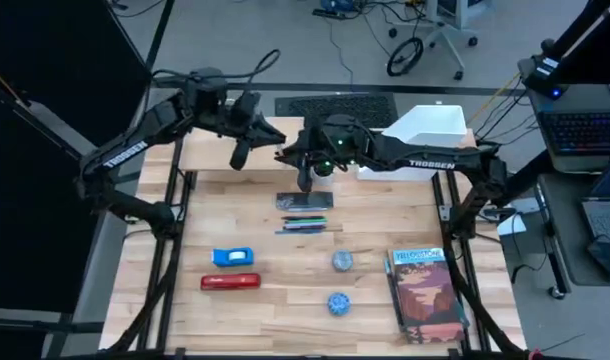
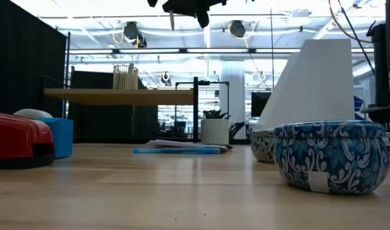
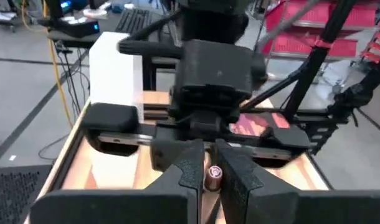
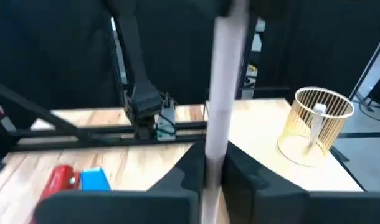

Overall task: Stock shelves
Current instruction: Remove the pink pen from the gold pen holder

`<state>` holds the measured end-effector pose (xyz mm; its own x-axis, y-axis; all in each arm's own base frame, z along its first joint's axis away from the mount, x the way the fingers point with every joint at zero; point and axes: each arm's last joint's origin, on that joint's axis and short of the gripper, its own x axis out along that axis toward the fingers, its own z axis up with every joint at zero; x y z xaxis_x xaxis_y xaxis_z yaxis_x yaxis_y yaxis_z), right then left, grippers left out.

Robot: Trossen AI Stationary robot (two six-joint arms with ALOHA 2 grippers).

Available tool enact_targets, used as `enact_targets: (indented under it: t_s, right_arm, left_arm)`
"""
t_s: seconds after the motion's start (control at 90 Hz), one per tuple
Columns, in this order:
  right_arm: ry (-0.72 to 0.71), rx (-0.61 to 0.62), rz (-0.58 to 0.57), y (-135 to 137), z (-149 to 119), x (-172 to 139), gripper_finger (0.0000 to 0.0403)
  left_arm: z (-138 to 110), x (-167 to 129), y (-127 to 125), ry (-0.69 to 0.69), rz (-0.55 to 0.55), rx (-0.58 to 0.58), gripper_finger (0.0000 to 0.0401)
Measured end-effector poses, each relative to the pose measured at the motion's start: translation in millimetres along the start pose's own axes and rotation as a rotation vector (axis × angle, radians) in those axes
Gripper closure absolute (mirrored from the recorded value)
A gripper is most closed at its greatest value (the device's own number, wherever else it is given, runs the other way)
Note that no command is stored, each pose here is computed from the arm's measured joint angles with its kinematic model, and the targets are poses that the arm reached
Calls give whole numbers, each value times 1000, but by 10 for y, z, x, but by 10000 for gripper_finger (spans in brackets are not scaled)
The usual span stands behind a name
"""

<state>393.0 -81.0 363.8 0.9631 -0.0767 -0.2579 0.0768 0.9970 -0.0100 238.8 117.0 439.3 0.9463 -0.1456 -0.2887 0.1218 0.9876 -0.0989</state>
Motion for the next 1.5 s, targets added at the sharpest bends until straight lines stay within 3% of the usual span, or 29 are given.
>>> enact_targets:
  t_s: [0.144, 0.511, 0.767, 1.256, 1.5]
  right_arm:
    - [84, 17, 10, 11, -77, -6, 384]
    - [456, -10, 46, 54, -440, -94, 391]
    - [612, -62, 106, 203, -920, -60, 391]
    - [532, -61, 119, 233, -1776, 5, 387]
    - [502, -64, 121, 287, -2148, 234, 386]
  left_arm:
    - [-74, 2, 0, 70, 32, -23, 368]
    - [-139, -59, 97, 150, 249, -28, 242]
    - [-139, -223, 61, 173, 367, -39, 218]
    - [-201, -276, 15, 239, 368, -69, 218]
    - [-199, -276, 16, 238, 368, -65, 218]
